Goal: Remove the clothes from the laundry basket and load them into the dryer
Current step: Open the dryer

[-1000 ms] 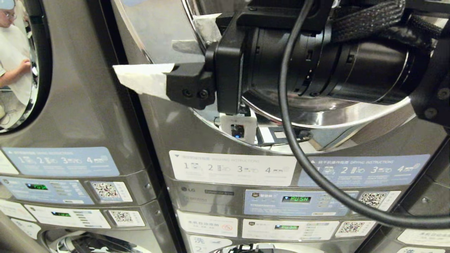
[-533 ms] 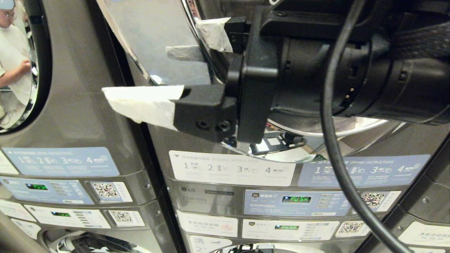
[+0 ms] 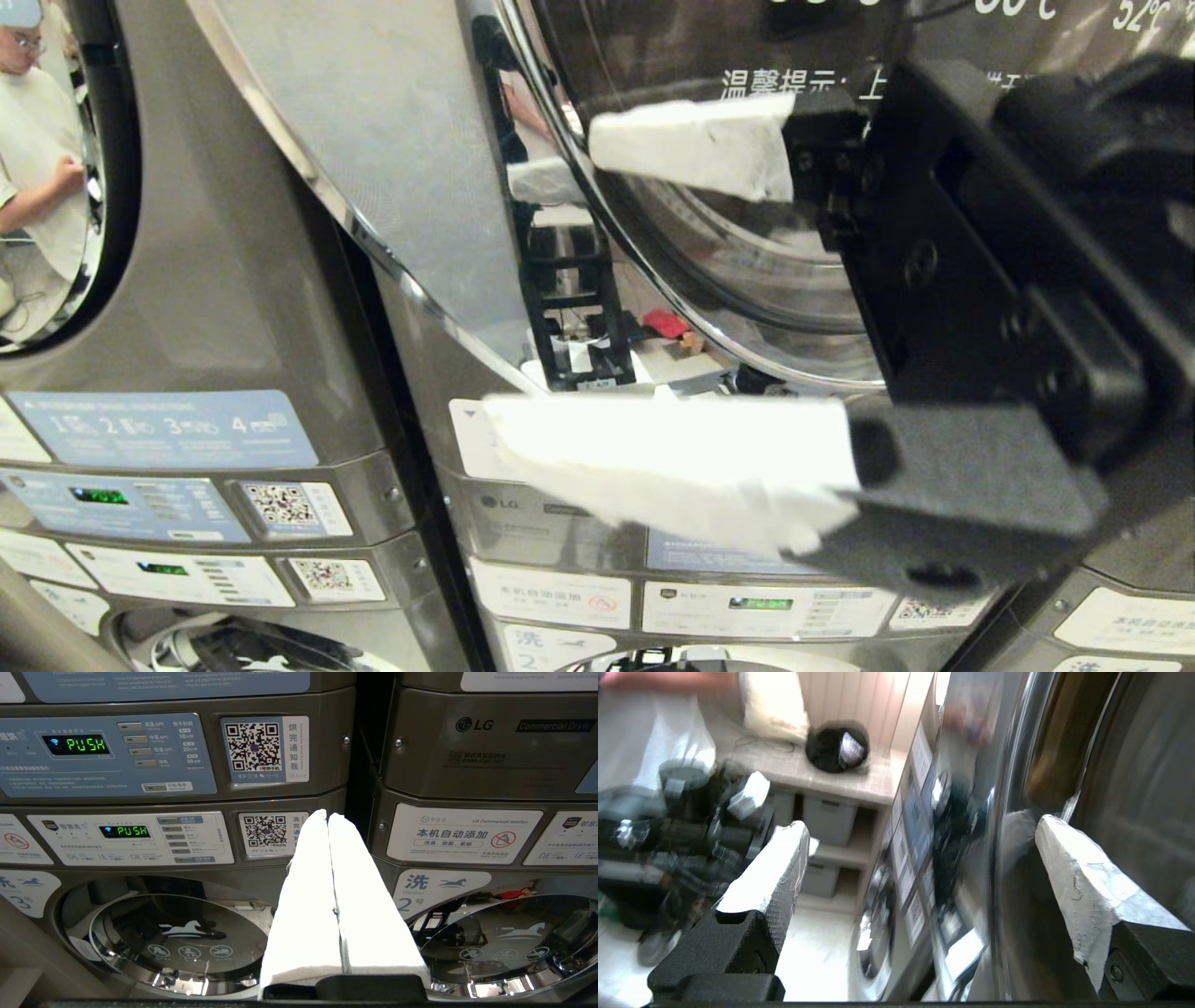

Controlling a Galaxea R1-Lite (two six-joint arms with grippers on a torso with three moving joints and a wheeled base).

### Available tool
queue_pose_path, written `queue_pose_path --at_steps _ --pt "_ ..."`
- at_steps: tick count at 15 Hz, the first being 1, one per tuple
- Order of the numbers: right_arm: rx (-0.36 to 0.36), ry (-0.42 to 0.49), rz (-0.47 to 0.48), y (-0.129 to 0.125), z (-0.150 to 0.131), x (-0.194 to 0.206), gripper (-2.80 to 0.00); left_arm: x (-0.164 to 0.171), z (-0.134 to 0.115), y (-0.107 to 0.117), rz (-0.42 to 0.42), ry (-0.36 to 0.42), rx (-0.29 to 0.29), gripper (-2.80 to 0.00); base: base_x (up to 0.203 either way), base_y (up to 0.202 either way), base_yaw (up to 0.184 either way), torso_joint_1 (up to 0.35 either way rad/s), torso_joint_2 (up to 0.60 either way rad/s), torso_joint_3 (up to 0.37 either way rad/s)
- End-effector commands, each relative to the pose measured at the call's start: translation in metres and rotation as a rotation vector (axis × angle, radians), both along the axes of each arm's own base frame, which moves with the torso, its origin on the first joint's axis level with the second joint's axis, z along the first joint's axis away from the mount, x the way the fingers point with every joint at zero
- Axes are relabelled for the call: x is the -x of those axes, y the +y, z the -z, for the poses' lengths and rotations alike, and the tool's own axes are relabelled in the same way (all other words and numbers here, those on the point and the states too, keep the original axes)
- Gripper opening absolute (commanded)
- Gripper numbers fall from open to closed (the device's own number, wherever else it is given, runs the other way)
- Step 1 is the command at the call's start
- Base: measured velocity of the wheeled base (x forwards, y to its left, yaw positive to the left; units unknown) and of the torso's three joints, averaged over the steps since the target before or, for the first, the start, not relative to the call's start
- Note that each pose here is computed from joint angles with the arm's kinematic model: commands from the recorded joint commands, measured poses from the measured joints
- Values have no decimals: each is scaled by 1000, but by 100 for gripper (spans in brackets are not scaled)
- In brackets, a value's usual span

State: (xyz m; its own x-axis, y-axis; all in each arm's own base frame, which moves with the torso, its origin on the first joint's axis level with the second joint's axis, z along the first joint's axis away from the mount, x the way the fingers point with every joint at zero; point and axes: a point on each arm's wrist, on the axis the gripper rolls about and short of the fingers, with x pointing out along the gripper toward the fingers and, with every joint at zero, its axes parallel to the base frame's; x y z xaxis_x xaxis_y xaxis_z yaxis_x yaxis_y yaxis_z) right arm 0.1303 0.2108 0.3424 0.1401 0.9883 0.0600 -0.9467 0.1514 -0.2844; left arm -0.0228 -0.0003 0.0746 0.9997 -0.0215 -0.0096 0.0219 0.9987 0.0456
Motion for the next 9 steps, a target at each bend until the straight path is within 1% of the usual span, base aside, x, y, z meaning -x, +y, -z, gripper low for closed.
queue_pose_path --at_steps 1,2,5,9 --pt "-24 -20 -6 -16 -4 11 0 0 0 0 0 -1 0 -280 0 0 0 0 0 0" --pt "-26 -22 -3 -19 -4 13 0 0 0 0 0 -2 0 -280 0 0 0 0 0 0" --pt "-41 -27 44 -18 -8 11 0 0 0 0 0 -2 0 -280 0 0 0 0 0 0" --pt "-68 -43 43 -11 -19 7 0 0 0 0 0 -2 0 -280 0 0 0 0 0 0"
